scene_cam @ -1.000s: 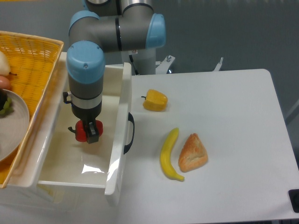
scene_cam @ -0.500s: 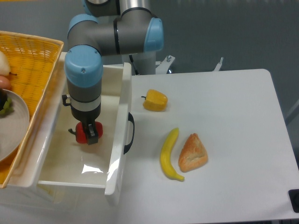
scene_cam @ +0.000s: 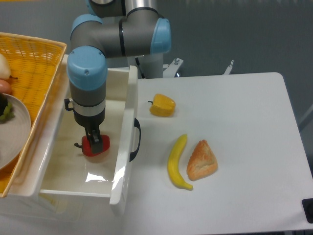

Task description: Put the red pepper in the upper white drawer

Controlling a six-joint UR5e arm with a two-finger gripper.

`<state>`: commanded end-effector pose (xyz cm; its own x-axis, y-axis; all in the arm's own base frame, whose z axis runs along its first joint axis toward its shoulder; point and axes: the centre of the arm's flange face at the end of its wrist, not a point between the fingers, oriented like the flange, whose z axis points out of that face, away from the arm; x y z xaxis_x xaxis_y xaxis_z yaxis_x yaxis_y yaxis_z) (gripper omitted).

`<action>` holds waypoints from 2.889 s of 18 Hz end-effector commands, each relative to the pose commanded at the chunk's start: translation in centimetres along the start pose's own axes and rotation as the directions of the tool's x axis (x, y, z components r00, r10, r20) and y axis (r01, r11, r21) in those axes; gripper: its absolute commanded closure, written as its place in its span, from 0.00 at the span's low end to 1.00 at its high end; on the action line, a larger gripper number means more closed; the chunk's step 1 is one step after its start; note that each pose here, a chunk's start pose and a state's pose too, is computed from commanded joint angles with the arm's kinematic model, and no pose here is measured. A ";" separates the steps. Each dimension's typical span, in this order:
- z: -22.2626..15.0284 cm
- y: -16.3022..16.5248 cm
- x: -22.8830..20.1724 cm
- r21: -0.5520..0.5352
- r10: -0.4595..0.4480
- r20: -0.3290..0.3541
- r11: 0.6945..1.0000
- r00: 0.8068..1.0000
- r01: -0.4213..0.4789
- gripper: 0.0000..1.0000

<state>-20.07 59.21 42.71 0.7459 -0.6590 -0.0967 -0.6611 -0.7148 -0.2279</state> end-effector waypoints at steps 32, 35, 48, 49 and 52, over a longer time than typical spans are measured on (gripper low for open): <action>-8.6 27.4 -6.4 0.091 -0.606 0.174 0.795 0.776 0.600 0.00; -7.6 31.7 -6.0 0.037 -0.623 0.182 0.777 0.761 0.628 0.00; 5.4 39.7 -9.0 -0.222 -0.508 0.077 0.830 0.858 0.512 0.00; 6.5 40.2 -9.4 -0.228 -0.465 0.053 0.856 0.884 0.464 0.00; 9.4 41.4 -10.5 -0.237 -0.363 -0.011 0.906 0.932 0.350 0.00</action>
<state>-54.50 38.74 25.22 0.9341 -0.3569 0.0036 -0.3568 -0.9341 -0.0106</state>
